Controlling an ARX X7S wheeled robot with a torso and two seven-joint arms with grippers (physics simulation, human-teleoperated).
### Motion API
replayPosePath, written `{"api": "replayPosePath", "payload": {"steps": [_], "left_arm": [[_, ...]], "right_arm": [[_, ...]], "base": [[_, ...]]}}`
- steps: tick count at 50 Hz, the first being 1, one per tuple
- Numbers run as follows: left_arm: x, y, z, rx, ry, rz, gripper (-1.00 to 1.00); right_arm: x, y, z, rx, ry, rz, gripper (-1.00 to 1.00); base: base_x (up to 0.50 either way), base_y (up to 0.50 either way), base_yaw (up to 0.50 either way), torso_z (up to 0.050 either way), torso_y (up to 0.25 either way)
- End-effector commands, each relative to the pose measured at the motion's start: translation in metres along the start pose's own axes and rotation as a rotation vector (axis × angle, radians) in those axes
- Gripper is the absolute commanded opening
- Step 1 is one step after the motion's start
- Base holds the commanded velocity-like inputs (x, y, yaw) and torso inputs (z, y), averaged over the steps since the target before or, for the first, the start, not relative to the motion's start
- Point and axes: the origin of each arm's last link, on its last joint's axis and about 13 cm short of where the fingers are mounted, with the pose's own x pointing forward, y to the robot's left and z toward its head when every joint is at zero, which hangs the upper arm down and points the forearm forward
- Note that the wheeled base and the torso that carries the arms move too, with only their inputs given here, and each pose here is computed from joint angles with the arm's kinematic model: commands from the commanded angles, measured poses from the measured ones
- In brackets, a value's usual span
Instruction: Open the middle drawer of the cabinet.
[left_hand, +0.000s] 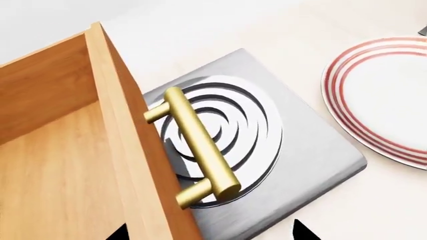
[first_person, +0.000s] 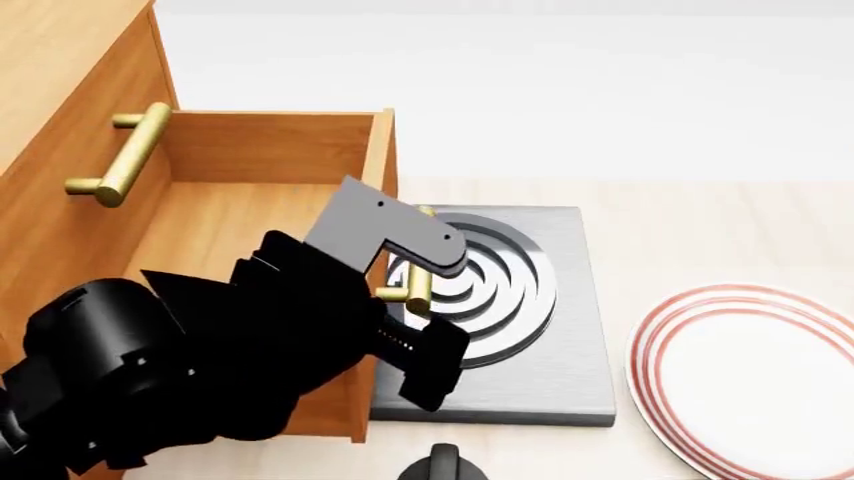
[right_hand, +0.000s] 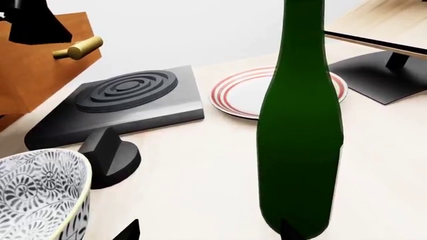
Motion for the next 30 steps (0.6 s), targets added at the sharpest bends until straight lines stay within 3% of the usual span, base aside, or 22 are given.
{"api": "replayPosePath", "payload": {"steps": [1, 9, 18, 30], "left_arm": [[0.009, -0.044, -0.017, -0.15, -0.067, -0.2, 1.0], [0.01, -0.033, -0.012, -0.068, -0.23, 0.011, 1.0], [0.012, -0.027, -0.012, -0.026, -0.257, 0.127, 1.0], [0.008, -0.023, -0.006, 0.02, -0.411, 0.284, 1.0]], "right_arm": [[0.001, 0.001, 0.0, -0.001, -0.007, 0.005, 1.0], [0.0, 0.001, 0.0, 0.0, -0.006, 0.004, 1.0], [0.0, 0.001, 0.0, 0.0, -0.006, 0.005, 1.0], [0.0, 0.0, -0.001, 0.001, -0.005, 0.005, 1.0]], "base": [[0.02, -0.01, -0.03, 0.0, -0.012], [0.01, -0.01, -0.02, 0.0, -0.01], [0.0, 0.0, 0.0, 0.0, -0.005], [0.0, 0.0, 0.0, 0.0, 0.0]]}}
